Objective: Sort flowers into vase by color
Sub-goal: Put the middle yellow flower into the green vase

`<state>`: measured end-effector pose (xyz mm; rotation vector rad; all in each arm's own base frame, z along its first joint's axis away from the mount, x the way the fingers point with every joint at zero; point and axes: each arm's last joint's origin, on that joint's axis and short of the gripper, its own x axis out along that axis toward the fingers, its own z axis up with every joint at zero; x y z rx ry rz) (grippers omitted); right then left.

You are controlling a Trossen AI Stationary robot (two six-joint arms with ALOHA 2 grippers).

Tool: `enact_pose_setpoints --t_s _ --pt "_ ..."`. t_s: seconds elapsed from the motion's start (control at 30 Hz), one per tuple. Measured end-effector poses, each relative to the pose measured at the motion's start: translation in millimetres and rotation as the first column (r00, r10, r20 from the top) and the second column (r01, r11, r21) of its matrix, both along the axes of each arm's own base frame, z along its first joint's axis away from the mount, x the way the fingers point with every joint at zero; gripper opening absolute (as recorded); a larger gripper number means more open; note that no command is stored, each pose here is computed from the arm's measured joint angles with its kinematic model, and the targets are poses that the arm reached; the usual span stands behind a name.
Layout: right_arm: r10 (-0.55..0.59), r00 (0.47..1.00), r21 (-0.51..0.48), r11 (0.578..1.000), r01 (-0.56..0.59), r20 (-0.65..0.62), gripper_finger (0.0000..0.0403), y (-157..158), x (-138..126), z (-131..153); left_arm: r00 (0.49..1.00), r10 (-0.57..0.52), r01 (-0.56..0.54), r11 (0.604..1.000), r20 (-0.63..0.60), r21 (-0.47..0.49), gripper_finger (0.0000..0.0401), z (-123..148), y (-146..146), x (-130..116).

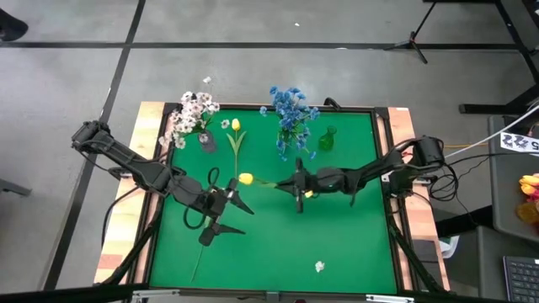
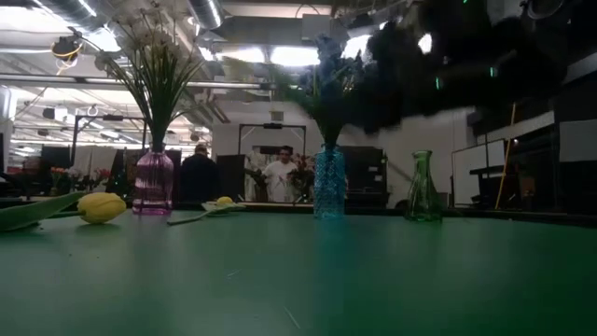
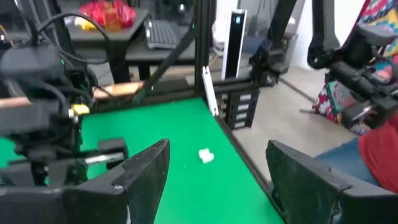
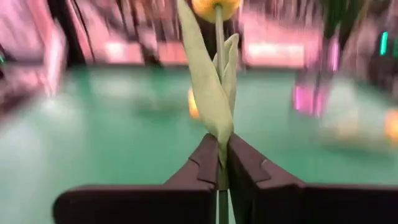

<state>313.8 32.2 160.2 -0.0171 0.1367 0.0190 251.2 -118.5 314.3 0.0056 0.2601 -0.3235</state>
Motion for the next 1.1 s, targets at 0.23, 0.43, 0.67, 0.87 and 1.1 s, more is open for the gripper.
enact_pose_setpoints --t_s 0.23,0.43,0.67,0.87,1.1 --pt "0.026 0.955 -0.082 0.997 -0.002 0.294 0.0025 -1 -9 55 0.955 -0.160 0.183 0.980 0.249 -0.072 0.0265 0 -6 -2" --pt "0.121 0.895 -0.167 0.985 -0.052 0.430 0.0014 3 -7 98 0.953 -0.061 0.085 0.994 0.296 -0.071 0.0265 -34 7 -6" --pt "0.219 0.888 -0.255 0.959 -0.120 0.404 0.0030 13 13 134 0.902 0.181 -0.132 0.980 0.392 -0.148 0.0265 -50 42 -2" --pt "0.229 0.913 -0.334 0.936 -0.111 0.339 0.0038 35 24 149 0.864 0.207 -0.161 0.977 0.460 -0.139 0.0265 -55 50 12" --pt "0.233 0.897 -0.376 0.923 -0.083 0.375 0.0027 43 22 155 0.732 0.226 -0.159 0.974 0.642 -0.162 0.0265 -48 51 16"
